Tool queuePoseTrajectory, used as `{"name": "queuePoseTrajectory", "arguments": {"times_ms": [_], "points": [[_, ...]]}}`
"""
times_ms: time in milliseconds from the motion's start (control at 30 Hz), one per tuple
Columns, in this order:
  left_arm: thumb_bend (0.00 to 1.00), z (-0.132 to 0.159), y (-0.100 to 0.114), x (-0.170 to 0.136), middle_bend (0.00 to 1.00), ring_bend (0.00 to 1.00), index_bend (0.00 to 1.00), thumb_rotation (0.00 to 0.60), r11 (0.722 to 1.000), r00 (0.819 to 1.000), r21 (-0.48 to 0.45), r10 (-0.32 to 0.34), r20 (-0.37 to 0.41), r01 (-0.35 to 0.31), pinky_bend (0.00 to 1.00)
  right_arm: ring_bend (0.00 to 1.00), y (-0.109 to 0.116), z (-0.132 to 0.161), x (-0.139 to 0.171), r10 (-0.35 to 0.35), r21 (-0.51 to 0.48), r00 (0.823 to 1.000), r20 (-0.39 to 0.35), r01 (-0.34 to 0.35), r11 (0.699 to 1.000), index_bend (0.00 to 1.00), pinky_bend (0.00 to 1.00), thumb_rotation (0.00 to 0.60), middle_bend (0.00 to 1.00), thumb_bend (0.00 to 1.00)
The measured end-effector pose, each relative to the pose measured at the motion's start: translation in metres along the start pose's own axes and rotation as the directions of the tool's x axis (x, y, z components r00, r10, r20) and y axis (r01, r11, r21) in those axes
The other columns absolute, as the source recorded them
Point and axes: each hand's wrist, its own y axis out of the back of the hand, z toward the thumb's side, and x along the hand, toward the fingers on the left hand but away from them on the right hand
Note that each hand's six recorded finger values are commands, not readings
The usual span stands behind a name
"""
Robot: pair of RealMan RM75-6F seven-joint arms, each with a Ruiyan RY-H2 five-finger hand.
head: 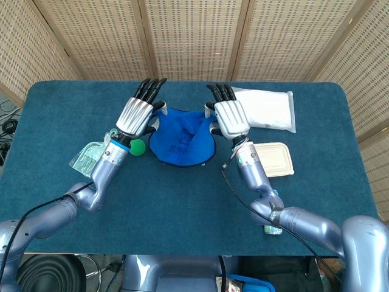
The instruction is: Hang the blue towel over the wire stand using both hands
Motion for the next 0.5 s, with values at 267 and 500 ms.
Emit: {"name": "queuePoseTrajectory", "arguments": {"times_ms": [267, 500], "points": [[0.48, -0.017, -0.017, -0.009, 0.0, 0.0, 0.73, 0.6, 0.999, 0.999, -0.029, -0.033, -0.043, 0.032, 0.0, 0.0, -0.018, -0.016, 0.002, 0.027, -0.012, 0.999, 0.03, -0.027, 1.0, 0.65, 0.0, 0.6, 0.11, 0.62], [0.48, -0.032, -0.027, -0.019, 0.0, 0.0, 0.73, 0.6, 0.998, 0.996, -0.039, -0.054, -0.071, 0.052, 0.0, 0.0, -0.027, -0.028, 0.007, 0.041, -0.017, 0.998, 0.05, -0.04, 0.999, 0.65, 0.0, 0.6, 0.11, 0.62]]}}
